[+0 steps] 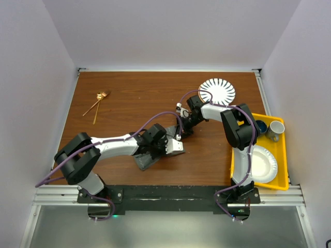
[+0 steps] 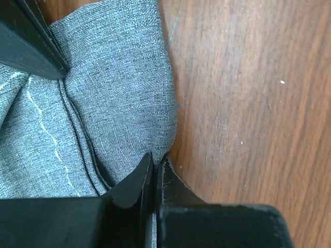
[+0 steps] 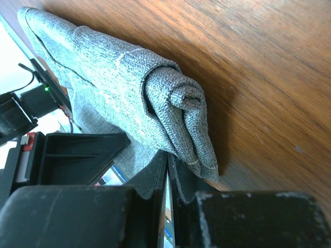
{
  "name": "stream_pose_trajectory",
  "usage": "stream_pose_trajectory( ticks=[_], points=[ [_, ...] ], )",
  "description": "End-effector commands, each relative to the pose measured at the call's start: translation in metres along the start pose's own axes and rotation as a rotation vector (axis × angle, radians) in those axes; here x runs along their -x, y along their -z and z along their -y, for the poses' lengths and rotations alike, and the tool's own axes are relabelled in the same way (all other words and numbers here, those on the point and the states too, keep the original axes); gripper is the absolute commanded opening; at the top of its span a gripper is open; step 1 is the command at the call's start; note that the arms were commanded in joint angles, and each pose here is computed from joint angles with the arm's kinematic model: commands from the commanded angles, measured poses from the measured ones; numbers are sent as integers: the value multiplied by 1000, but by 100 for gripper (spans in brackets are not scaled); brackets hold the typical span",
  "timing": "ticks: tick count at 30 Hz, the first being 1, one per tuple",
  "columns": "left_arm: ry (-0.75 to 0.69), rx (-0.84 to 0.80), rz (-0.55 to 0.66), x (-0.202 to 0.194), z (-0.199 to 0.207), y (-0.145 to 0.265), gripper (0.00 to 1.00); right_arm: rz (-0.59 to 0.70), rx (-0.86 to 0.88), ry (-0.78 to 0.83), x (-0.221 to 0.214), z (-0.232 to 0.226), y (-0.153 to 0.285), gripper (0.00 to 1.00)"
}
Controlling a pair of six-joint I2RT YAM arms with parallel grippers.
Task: Fold the napkin into a case and place the utensils inside
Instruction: Pick up the 2/3-rectangle-folded napkin from the center of the board, then fold the 2/3-rectangle-folded napkin at the center of the board.
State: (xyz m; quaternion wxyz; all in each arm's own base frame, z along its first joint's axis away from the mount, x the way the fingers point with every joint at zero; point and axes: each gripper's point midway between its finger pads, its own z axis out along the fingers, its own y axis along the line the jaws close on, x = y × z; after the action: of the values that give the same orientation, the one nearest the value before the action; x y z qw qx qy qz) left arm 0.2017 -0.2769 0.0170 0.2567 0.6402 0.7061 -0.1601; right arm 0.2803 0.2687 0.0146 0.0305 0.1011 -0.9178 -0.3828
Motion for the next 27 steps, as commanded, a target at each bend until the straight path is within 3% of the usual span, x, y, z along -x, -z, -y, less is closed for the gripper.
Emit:
stream_pose_trajectory(
  ticks=[1,5,11,20,27],
  points=[
    [83,-164,-16,-14,9,15,0,2,-175,10,-3,46,-8,8],
    [155,-329,146,21,4,41,0,1,-175,14,-2,47,-9,8],
    [319,-470,236,23,-17,50,0,5,-175,18,-1,46,-8,8],
    [663,-619,271,-11,-54,33,0,14,-174,24,2,42,-5,8],
    [793,-677,226,-41,-50,19,0,34,-148,45,9,27,4,10]
  ],
)
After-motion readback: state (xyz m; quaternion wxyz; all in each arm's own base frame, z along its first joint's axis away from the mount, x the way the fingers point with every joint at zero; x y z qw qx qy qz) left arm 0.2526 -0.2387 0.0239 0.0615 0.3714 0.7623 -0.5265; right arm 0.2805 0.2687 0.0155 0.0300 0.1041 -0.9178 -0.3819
